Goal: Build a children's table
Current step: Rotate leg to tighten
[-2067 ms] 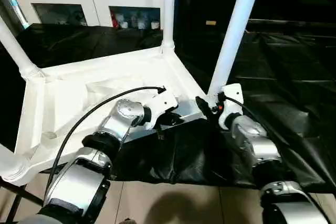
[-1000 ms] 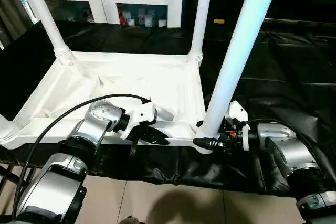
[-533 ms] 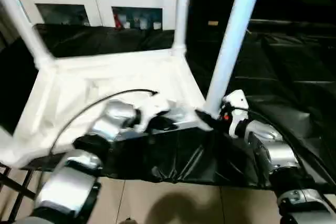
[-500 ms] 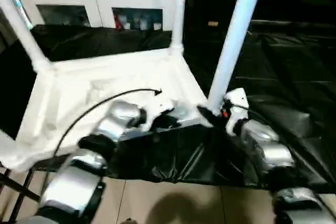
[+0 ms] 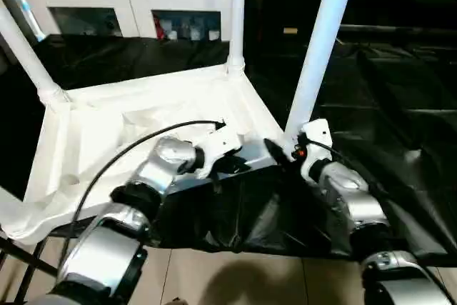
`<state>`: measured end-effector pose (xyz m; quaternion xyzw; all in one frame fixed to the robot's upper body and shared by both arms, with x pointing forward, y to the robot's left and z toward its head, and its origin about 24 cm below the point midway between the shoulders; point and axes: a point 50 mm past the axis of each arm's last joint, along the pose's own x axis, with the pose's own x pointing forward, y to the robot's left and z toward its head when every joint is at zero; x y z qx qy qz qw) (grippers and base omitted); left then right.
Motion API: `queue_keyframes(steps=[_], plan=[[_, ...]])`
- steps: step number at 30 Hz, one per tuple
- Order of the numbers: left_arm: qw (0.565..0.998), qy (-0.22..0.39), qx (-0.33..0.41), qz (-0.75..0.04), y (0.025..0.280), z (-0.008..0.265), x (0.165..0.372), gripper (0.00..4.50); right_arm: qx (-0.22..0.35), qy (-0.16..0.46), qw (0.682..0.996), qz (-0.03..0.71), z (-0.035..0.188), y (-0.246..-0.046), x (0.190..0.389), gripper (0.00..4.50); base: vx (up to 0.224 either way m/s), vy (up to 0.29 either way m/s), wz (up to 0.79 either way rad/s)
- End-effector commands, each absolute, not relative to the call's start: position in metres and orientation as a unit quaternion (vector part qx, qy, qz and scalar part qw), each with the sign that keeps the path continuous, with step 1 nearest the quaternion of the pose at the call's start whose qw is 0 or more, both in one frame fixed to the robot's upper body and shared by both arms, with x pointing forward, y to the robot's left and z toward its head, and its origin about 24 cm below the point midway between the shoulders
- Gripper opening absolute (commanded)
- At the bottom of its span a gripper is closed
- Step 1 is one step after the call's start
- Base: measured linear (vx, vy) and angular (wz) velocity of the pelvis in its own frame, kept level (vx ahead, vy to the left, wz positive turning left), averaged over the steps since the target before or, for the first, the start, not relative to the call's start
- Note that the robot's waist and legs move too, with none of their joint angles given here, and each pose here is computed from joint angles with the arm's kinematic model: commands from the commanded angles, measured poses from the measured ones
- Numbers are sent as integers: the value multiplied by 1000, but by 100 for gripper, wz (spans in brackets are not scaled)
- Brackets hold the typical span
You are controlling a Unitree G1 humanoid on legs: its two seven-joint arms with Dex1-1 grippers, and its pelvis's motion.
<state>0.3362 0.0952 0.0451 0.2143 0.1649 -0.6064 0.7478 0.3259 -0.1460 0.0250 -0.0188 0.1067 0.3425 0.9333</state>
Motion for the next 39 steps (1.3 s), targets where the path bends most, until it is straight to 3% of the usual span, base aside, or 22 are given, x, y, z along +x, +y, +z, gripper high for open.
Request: queue_keyframes(steps=[1, 9, 10, 12, 19, 26, 27, 30, 36, 38, 39], plan=[[700, 145, 218, -664, 84, 46, 326, 0, -17, 116, 896, 429, 24, -131, 316, 423, 0, 0, 0], [657, 161, 207, -706, 110, 48, 319, 0, -38, 138, 811, 567, 32, -150, 294, 423, 0, 0, 0], [657, 161, 207, -706, 110, 48, 319, 0, -38, 138, 811, 567, 32, -150, 294, 398, 0, 0, 0], [644, 168, 211, -716, 118, 48, 318, 0, -55, 147, 789, 594, 34, -155, 290, 390, 0, 0, 0], [630, 176, 207, -728, 125, 50, 317, 0, -54, 159, 766, 621, 37, -157, 287, 331, 0, 0, 0], [631, 178, 195, -730, 125, 50, 316, 0, -39, 160, 763, 625, 36, -154, 284, 288, 0, 0, 0], [644, 176, 182, -722, 123, 50, 318, 0, -11, 152, 774, 614, 36, -151, 284, 288, 0, 0, 0], [683, 177, 172, -687, 115, 50, 324, 0, 3, 133, 815, 564, 34, -146, 289, 285, 0, 0, 0], [732, 177, 188, -631, 86, 43, 332, 0, -18, 146, 903, 403, 14, -137, 308, 283, 0, 0, 0], [733, 177, 195, -627, 80, 42, 331, 0, -14, 147, 908, 392, 12, -132, 309, 283, 0, 0, 0], [740, 173, 201, -618, 65, 40, 331, 0, -14, 160, 923, 351, 6, -124, 312, 282, 0, 0, 0]])
